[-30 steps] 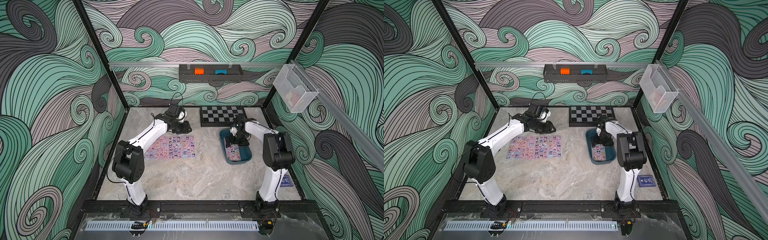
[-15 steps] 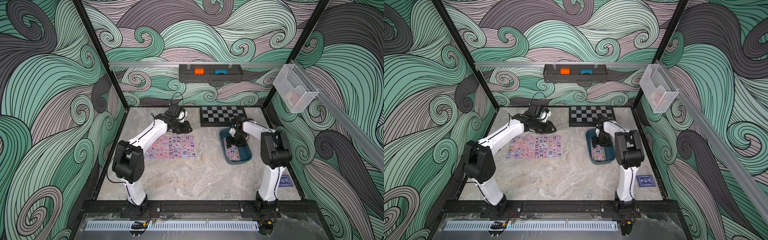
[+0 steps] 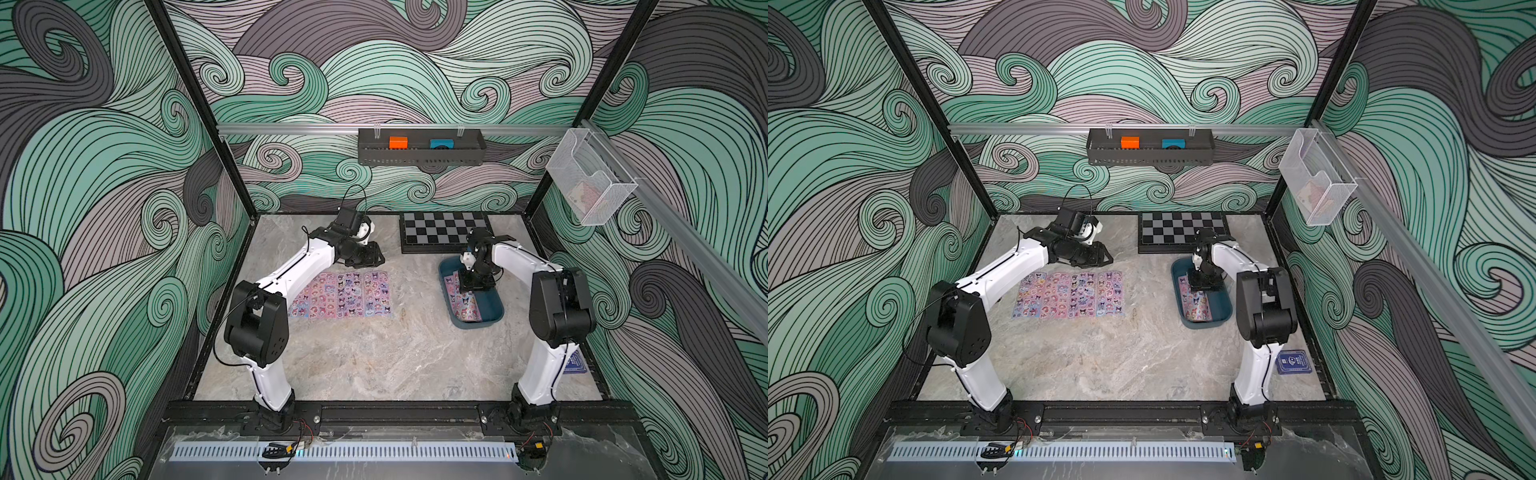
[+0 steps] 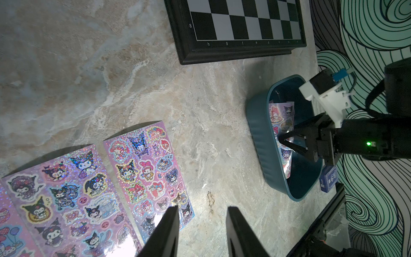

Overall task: Take the stickers out of the storage box
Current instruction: Pick up the sticker from the storage box.

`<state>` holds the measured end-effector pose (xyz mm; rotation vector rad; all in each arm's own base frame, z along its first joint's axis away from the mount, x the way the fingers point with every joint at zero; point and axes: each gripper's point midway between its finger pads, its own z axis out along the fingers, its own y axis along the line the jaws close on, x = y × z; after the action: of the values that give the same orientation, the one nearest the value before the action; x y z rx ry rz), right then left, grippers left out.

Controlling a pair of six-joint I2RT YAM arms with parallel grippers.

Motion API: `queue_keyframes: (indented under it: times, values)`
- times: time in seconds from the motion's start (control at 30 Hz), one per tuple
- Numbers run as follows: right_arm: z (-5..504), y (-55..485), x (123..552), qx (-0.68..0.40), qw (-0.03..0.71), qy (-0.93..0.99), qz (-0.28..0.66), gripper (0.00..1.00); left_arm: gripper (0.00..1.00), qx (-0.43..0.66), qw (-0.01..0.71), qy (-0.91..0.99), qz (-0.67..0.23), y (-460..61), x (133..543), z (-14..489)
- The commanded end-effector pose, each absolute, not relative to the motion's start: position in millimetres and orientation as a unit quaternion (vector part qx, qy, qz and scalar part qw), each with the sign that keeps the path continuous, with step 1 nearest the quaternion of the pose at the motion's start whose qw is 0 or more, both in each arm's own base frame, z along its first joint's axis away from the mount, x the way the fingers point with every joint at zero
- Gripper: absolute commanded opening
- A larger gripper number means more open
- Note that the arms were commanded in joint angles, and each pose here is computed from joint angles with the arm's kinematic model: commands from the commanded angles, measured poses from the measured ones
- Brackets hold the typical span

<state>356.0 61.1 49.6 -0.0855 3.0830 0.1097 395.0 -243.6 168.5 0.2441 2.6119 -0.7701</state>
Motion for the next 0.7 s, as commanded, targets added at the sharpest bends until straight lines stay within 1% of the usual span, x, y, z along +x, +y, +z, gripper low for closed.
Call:
queue_keyframes:
  times: [0.0, 0.13, 0.4, 0.67]
  values:
    - [71.9, 59.9, 354.8, -0.022, 0.054, 0.997, 0.051, 0.43, 0.40, 0.100, 0.208, 0.929, -0.290, -247.1, 394.4, 175.9]
    - [91.1, 58.6, 356.8, -0.018, 0.079, 0.995, 0.061, 0.35, 0.40, 0.099, 0.204, 0.922, -0.313, -254.2, 393.9, 178.9]
    - [122.1, 62.2, 356.4, -0.016, 0.109, 0.991, 0.080, 0.35, 0.40, 0.104, 0.189, 0.897, -0.386, -277.7, 390.4, 185.8]
    - [183.5, 73.4, 351.2, -0.026, 0.158, 0.980, 0.118, 0.36, 0.40, 0.123, 0.159, 0.856, -0.477, -318.6, 384.4, 190.8]
